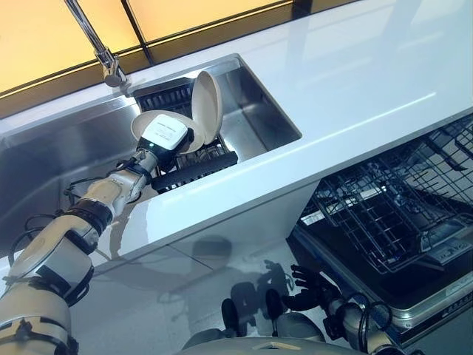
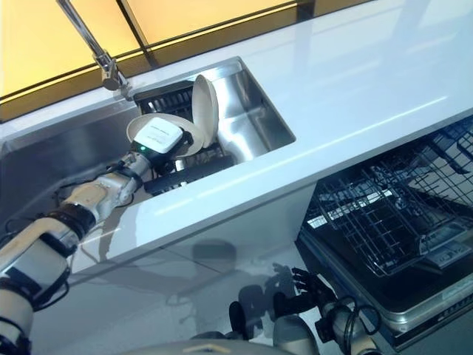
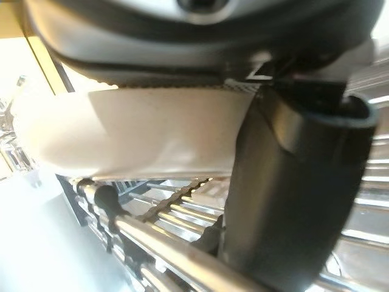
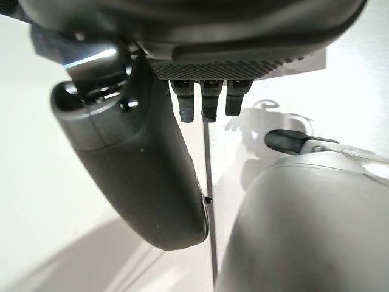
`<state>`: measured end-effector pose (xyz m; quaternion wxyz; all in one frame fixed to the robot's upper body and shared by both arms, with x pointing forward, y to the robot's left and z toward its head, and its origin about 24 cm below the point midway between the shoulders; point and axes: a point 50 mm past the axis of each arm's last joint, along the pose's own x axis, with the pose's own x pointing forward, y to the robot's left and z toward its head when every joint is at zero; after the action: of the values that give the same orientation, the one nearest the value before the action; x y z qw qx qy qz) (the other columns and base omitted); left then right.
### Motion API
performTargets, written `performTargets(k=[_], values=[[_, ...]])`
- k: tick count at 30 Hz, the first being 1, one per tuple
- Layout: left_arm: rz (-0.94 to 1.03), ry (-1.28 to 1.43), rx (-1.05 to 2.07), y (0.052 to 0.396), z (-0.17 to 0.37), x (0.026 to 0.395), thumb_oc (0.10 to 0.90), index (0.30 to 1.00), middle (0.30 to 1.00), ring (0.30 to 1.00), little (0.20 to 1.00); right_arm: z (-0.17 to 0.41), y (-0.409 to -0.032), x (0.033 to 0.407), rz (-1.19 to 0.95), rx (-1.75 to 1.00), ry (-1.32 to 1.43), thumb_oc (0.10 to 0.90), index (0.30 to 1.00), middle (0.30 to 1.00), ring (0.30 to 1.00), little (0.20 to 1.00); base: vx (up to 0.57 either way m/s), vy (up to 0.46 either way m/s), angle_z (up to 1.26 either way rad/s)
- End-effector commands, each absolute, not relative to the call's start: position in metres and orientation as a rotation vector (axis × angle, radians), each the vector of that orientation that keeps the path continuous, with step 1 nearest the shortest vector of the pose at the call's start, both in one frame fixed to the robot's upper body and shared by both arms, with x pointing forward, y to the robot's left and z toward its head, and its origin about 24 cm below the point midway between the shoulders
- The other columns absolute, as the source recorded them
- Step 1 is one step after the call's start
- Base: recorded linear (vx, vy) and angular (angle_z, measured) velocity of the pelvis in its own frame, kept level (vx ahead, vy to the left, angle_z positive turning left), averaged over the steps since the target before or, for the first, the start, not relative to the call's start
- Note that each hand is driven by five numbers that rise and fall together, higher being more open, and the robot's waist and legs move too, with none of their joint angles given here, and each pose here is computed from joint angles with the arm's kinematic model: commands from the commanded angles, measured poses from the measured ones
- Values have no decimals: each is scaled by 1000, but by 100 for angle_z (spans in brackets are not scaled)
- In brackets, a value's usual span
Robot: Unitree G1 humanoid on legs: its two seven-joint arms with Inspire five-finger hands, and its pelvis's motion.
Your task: Pick up plates and place into dishwasher.
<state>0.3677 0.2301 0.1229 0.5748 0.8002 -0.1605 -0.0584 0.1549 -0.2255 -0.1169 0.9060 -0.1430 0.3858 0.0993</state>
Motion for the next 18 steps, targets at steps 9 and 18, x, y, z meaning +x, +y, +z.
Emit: performTargets(k=[9,18], values=[[326,-454,1821,291,219,365,100,300,300,300,200,-102,-211,161,265,-249,666,800,900,900,900,900,-19,-12,2],[317,-537,1788,285,229,362,100,300,300,300,200,-100,-202,164,287,-260,654,800,900,900,900,900,0,0,0]])
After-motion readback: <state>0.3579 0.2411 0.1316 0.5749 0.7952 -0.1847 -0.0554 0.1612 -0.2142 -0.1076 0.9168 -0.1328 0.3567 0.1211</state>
